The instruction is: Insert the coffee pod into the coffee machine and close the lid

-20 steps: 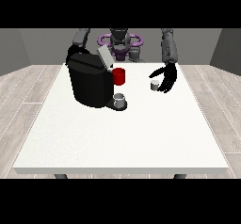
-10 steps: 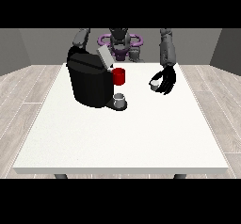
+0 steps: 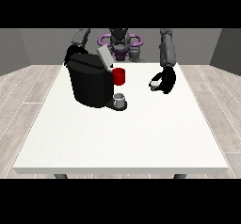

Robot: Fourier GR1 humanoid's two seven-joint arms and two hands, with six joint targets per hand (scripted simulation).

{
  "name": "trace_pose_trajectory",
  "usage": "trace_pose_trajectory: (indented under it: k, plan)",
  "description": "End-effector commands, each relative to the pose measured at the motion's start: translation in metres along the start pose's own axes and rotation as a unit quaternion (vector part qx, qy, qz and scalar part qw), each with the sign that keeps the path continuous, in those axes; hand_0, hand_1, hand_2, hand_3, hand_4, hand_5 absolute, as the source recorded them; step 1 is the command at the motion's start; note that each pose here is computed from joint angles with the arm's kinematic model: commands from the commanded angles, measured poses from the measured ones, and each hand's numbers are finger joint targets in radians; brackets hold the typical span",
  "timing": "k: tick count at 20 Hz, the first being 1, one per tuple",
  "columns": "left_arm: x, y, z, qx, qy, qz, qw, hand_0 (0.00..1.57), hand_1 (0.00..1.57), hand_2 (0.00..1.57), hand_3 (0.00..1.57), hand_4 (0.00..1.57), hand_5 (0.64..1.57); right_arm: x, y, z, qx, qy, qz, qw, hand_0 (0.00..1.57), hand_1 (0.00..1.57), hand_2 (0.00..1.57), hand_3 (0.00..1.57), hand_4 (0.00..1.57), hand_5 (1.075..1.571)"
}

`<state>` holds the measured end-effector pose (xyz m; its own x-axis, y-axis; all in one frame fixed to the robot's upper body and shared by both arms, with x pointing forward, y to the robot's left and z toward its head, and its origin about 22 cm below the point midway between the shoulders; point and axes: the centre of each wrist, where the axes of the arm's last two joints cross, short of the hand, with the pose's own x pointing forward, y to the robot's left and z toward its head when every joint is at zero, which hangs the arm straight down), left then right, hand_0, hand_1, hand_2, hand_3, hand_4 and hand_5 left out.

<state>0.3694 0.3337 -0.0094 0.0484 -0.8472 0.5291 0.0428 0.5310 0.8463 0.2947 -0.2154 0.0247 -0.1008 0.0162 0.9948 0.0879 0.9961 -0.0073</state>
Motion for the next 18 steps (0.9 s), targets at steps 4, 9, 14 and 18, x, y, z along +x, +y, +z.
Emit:
trace_pose_trajectory:
  k: [4,9,14,18]
  plan:
    - [0.029,0.019,-0.019,-0.017,-0.070,0.000,0.997,1.47,1.47,1.47,1.41,0.61,1.571,-0.017,-0.001,0.001,-0.008,0.012,-0.001,0.9999,0.00,0.00,0.00,0.00,0.40,1.571]
    - [0.062,0.031,-0.033,-0.033,-0.111,0.009,0.993,1.34,1.34,1.40,1.36,0.59,1.571,-0.032,-0.005,0.001,-0.027,0.051,-0.001,0.9984,0.00,0.00,0.00,0.00,0.44,1.571]
    - [0.094,0.070,-0.050,-0.039,-0.127,0.010,0.991,1.26,1.26,1.33,1.29,0.54,1.571,-0.030,-0.014,-0.010,-0.015,0.050,0.008,0.9986,0.00,0.00,0.00,0.00,0.49,1.571]
    - [0.106,0.069,-0.053,-0.031,-0.122,0.018,0.992,1.26,1.26,1.33,1.29,0.54,1.571,-0.028,-0.008,-0.011,-0.010,0.038,-0.003,0.9992,0.00,0.00,0.00,0.00,0.44,1.571]
